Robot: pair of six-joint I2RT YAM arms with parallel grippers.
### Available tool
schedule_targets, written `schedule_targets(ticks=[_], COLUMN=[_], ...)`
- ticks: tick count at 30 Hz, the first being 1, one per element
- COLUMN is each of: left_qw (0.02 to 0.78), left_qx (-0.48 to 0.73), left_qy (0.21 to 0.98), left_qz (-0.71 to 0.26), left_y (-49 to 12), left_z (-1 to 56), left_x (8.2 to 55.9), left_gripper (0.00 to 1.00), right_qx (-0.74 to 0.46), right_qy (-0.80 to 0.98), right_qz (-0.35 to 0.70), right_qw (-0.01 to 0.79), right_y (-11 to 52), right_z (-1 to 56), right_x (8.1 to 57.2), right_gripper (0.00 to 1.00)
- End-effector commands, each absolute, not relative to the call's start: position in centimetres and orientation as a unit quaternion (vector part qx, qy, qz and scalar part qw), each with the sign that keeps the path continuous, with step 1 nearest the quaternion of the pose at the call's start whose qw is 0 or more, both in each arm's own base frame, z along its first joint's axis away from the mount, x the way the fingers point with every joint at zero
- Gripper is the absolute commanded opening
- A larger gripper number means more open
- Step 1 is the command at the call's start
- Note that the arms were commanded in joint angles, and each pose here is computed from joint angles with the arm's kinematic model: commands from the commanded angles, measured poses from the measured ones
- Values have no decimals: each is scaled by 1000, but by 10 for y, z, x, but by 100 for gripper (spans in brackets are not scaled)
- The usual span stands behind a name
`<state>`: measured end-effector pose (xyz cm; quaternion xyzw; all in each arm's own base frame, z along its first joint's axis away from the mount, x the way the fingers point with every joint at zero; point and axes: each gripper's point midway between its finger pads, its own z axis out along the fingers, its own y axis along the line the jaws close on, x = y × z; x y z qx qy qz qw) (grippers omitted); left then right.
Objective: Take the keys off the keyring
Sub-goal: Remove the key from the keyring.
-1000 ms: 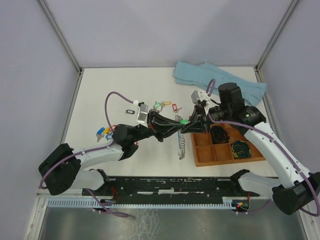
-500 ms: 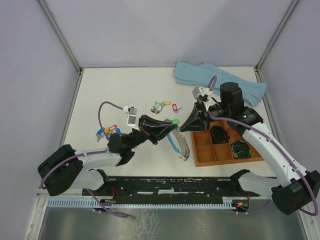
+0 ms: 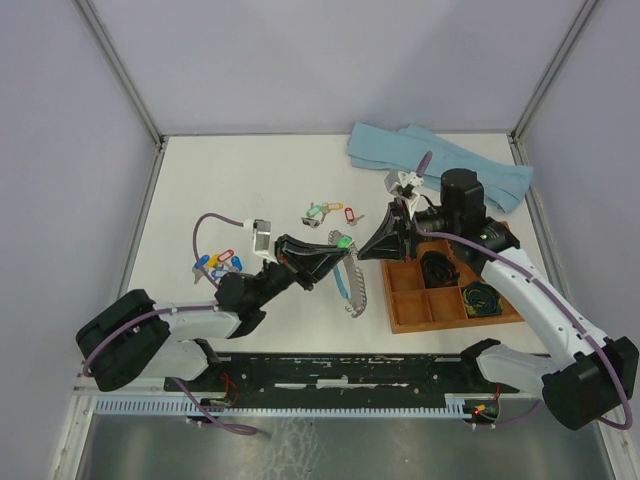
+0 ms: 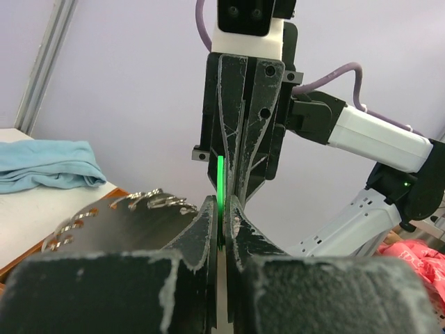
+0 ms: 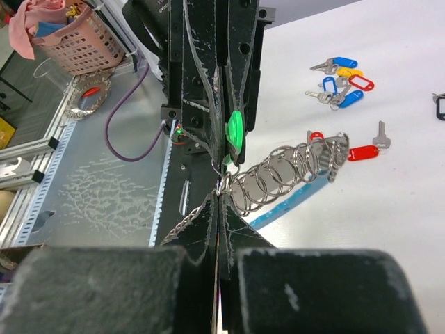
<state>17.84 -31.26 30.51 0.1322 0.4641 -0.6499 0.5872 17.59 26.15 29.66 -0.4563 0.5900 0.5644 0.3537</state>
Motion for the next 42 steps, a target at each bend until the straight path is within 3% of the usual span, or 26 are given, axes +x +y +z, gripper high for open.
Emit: schedule_targets(ticks=[1, 12, 26, 32, 42], left_qw=[647, 638, 620, 625, 622], left_qx=[111, 146, 171, 150, 142], left_qy=[362, 373, 414, 417, 422], left_qz=[-662, -658, -644, -642, -644], left_y=[-283, -297, -314, -313, -317], left_z=[362, 376, 374, 376, 375], left_x=[169, 168, 174, 181, 187], left_gripper=[3, 3, 3, 3, 3], right_qx=[-481, -514, -568, -521, -479], right_qy=[572, 558, 522, 552, 601], right_qz=[546, 531, 508, 535, 489], right_qw=[377, 377, 383, 371, 412], right_y=[257, 258, 242, 250, 256], right_z=[295, 281, 326, 324, 325], right_x=[176, 168, 138, 151, 189], right_gripper=[1, 10, 40, 41, 47])
